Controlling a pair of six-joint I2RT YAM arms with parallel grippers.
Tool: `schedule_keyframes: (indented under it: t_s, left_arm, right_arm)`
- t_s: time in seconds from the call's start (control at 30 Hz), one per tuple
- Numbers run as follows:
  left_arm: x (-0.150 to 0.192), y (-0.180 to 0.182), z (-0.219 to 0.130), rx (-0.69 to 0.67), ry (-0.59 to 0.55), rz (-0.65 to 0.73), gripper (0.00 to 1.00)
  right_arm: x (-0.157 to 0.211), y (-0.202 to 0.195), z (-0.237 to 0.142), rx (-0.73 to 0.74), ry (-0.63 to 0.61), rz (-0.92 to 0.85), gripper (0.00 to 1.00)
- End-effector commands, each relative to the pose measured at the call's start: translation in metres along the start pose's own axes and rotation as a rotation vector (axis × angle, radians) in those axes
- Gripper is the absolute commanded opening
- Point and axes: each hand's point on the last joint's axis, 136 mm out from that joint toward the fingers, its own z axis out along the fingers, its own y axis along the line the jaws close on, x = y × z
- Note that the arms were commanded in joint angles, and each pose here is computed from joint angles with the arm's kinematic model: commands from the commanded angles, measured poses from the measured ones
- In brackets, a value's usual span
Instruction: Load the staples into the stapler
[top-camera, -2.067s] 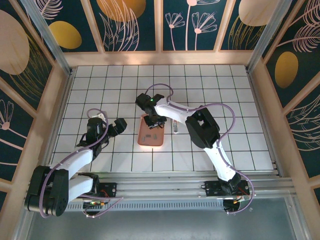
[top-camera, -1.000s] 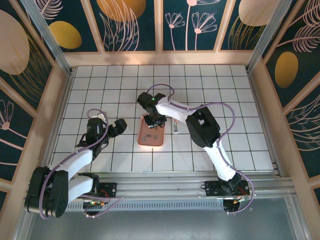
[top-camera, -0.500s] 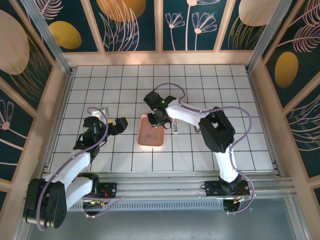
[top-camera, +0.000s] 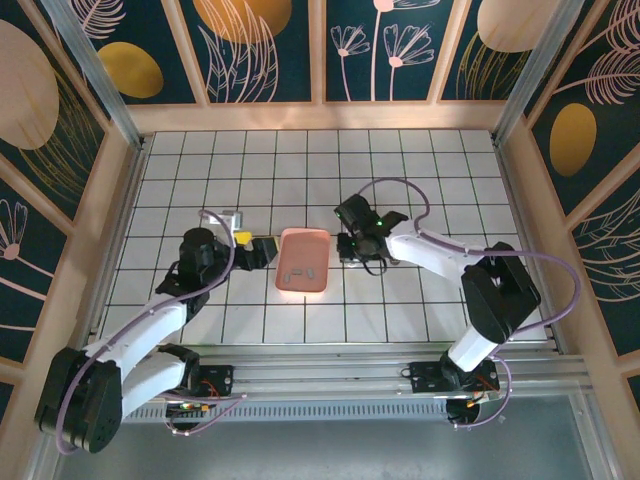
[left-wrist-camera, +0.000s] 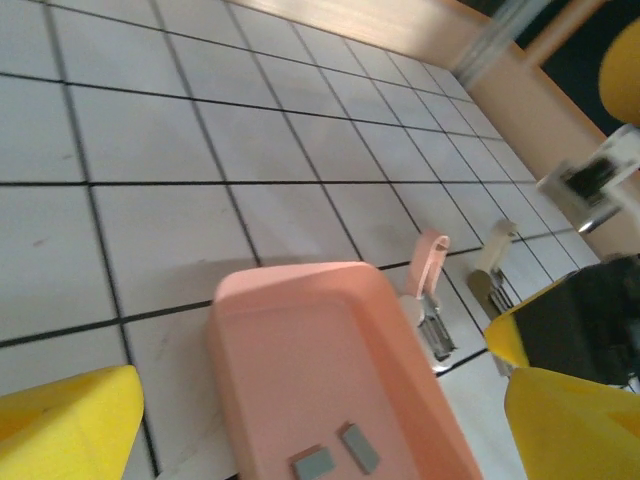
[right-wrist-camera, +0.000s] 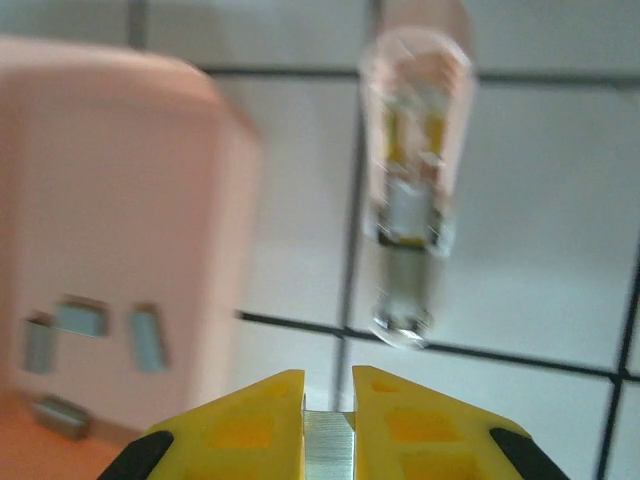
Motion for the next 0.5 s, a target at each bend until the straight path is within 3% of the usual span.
schedule_keyframes:
  t_s: [0.0,0.23,0.47]
  left_arm:
    - [-0.011,-0.019,0.01,0.039,-0.009,0.11,0.92]
    - [0.008,-0.062,0.034,0.147,0.067,0.288,0.92]
    - [0.012,-0.065,0.052,0.138,0.096,0.301,0.92]
  right_arm:
    - [0.015,-0.033,-0.005,0.051,0.022,0.074,0.16]
    - [0.044,-0.082,-0.003,0.113,0.084,0.127,0.17]
    - [0.067,-0.097,-0.001,0.155,0.146,0.126,0.17]
